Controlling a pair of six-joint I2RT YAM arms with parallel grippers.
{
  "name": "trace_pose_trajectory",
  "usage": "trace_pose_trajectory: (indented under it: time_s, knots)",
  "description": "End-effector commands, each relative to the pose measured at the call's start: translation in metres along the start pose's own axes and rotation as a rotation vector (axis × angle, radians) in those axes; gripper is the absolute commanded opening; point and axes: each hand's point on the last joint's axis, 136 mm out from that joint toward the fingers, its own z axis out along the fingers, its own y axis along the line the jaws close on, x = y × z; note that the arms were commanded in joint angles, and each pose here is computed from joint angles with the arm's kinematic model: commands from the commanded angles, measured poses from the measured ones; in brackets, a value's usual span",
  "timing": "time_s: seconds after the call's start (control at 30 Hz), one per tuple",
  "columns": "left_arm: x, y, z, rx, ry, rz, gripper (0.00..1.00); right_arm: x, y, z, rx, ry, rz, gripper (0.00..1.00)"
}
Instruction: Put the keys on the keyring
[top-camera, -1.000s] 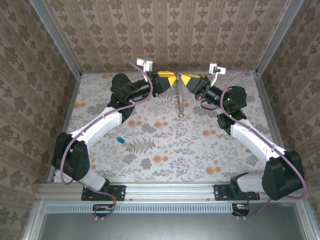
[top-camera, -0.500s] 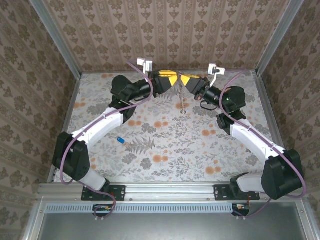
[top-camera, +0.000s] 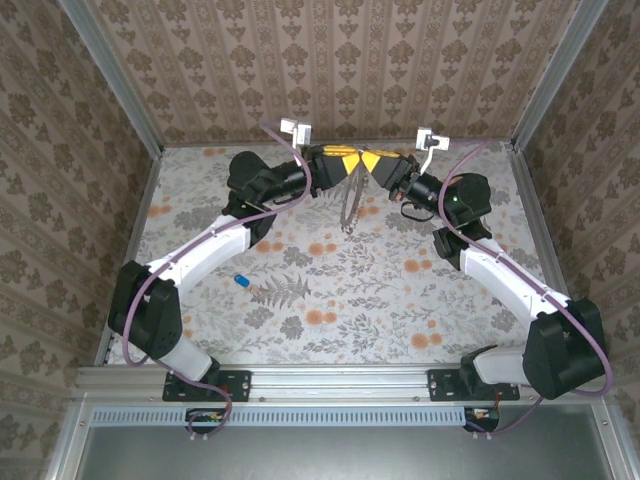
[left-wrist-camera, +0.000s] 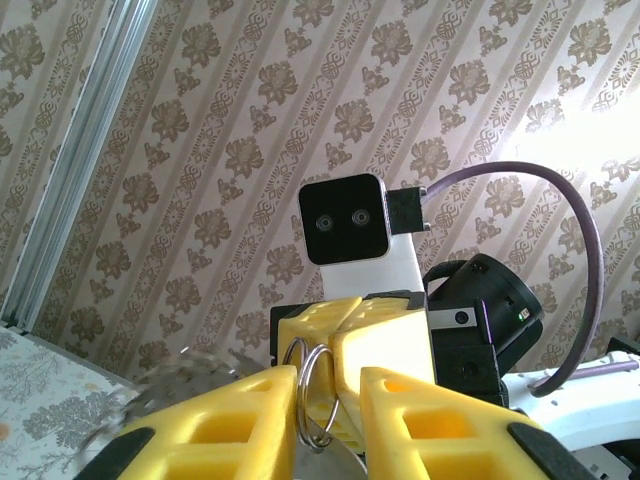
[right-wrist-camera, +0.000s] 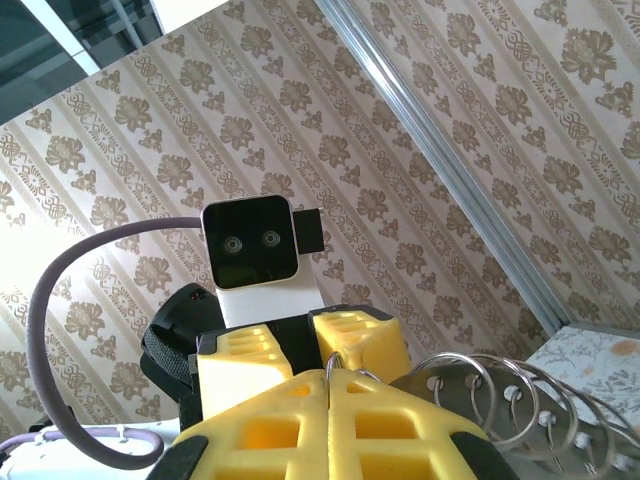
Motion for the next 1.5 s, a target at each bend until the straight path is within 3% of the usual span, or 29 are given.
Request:
trace_pose_trajectory:
  time_s: [0.0,0.23,0.33,0.37,0.43,0.53,0.8,1.27,1.47]
  knots:
    - [-0.001,-0.007,0.005,0.032,0.001,0.017,0.2,-0.011,0.016,-0.001,-0.039,-0.044,-0.037,0.0]
    - [-0.001,-0.009,0.008,0.045,0.007,0.022,0.0,-0.008,0.014,-0.002,-0.032,-0.032,-0.036,0.0]
    - [-0.001,-0.012,0.009,0.05,0.019,0.034,0.0,-0.007,0.012,-0.002,-0.012,-0.017,-0.031,0.04]
    - [-0.001,-0.013,0.008,0.051,0.028,0.045,0.0,-0.008,0.006,-0.005,0.021,-0.015,-0.023,0.23]
    - [0.0,-0.015,0.007,0.048,0.055,0.068,0.0,-0.014,-0.002,-0.014,0.077,-0.023,-0.015,0.44]
    - [0.002,-0.018,0.003,0.031,0.101,0.117,0.0,-0.023,-0.015,-0.034,0.178,-0.032,0.001,0.59]
    - [0.009,-0.032,-0.006,0.034,0.241,0.24,0.0,-0.014,-0.017,-0.057,0.266,0.063,0.019,0.6]
    - [0.017,-0.045,-0.009,0.084,0.374,0.289,0.0,0.011,0.034,-0.036,-0.026,0.249,-0.012,0.44]
    - [0.018,-0.045,-0.009,0.094,0.379,0.282,0.0,0.021,0.039,-0.028,-0.035,0.29,-0.035,0.4]
